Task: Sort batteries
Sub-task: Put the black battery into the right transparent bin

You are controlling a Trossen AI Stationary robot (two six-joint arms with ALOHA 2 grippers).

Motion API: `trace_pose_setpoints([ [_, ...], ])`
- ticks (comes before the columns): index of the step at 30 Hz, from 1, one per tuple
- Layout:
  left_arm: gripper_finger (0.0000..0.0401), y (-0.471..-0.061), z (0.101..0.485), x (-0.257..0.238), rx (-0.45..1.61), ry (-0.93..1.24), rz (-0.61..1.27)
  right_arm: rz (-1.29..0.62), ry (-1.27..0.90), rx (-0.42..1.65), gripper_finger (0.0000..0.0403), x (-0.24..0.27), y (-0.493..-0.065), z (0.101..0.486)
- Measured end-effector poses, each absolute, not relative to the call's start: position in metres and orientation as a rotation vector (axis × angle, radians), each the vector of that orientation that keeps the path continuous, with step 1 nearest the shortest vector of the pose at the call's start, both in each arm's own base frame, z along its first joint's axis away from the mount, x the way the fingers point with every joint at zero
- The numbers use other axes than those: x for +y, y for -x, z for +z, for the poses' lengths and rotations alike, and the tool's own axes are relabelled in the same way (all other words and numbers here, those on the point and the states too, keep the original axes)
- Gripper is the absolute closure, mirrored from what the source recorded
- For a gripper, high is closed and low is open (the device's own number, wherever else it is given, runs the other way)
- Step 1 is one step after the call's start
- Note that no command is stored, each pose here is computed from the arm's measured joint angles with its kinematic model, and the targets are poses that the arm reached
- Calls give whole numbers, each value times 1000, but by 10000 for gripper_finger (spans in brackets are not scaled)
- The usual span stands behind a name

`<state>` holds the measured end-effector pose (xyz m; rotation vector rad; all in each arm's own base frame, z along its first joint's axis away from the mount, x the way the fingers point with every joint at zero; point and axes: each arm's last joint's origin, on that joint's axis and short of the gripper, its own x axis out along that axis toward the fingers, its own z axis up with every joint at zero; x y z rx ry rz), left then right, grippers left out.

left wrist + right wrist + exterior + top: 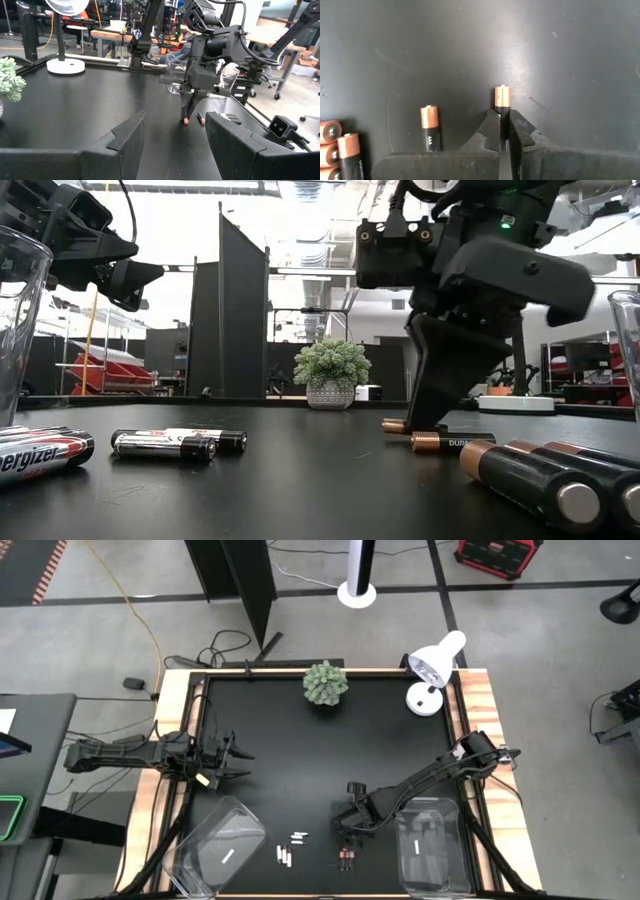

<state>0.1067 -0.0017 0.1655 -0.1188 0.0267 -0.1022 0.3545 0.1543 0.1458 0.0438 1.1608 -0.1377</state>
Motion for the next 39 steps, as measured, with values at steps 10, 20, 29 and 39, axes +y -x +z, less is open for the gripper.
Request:
trace_pose_setpoints([
  [10,201,-107,165,-2,27,121,-102,-135,-43,1163,386,155,-354,146],
  [20,201,-107,166,-2,26,121,-103,-114,-35,1151,385,155,-348,164],
  [29,201,-107,166,-2,26,121,-102,-116,-17,1175,385,150,-336,185],
  [39,201,-107,165,-1,26,118,-88,-114,-20,1169,385,141,-315,222],
])
